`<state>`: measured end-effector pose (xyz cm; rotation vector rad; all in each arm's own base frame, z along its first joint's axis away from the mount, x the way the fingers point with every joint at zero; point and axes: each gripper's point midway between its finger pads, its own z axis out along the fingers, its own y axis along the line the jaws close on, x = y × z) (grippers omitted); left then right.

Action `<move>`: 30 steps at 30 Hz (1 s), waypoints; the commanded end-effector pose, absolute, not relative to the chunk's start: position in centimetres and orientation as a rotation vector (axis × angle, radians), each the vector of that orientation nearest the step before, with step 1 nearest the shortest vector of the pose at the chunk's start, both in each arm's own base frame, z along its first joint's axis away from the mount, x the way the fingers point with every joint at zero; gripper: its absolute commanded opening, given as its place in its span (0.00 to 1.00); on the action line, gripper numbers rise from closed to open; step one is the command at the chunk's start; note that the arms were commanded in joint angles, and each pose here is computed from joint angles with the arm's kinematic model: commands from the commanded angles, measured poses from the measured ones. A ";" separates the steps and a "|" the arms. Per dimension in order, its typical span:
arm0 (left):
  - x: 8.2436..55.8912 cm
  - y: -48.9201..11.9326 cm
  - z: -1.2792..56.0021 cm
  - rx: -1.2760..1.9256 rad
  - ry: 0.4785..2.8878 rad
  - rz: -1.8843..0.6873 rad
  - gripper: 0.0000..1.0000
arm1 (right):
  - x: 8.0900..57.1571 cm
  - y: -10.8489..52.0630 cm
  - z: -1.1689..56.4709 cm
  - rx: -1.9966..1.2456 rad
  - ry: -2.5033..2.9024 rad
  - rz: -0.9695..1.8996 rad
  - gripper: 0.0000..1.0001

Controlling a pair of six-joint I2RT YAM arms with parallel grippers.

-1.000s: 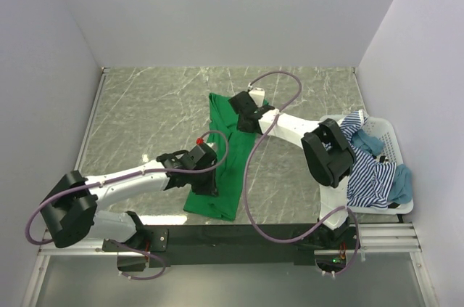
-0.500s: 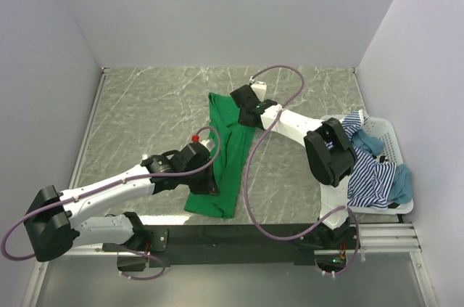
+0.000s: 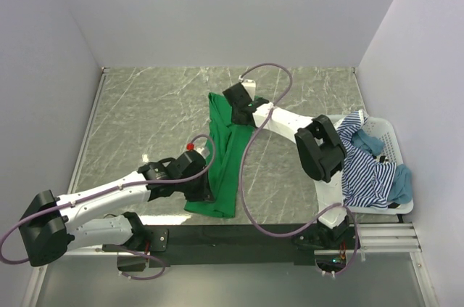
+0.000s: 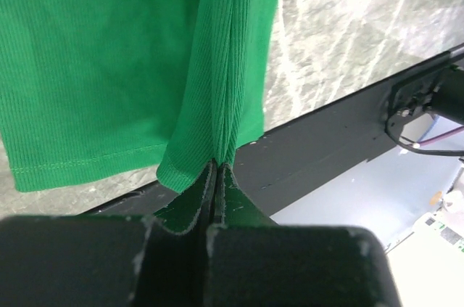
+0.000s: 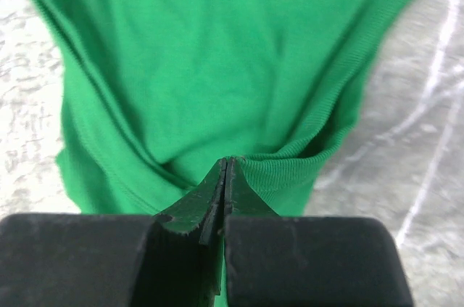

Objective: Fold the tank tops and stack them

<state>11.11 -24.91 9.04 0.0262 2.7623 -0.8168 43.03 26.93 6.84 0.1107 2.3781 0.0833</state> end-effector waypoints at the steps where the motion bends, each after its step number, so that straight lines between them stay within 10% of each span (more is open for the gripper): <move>1: 10.3 -24.7 8.5 0.012 2.782 -0.836 0.01 | 44.8 28.8 8.3 0.074 2.307 0.096 0.00; 9: 9.8 -24.0 6.1 -0.007 2.819 -0.790 0.01 | 44.5 29.4 6.0 0.041 2.342 0.043 0.05; 13: 10.0 -24.0 5.8 0.004 2.821 -0.768 0.02 | 44.1 28.8 6.5 0.044 2.337 0.028 0.33; 20: 12.5 -23.8 7.9 -0.040 2.723 -0.707 0.52 | 43.0 28.0 11.2 0.068 2.276 0.100 0.47; 30: 15.4 -24.0 9.8 -0.016 2.657 -0.719 0.44 | 41.9 25.5 12.2 0.126 2.285 0.086 0.44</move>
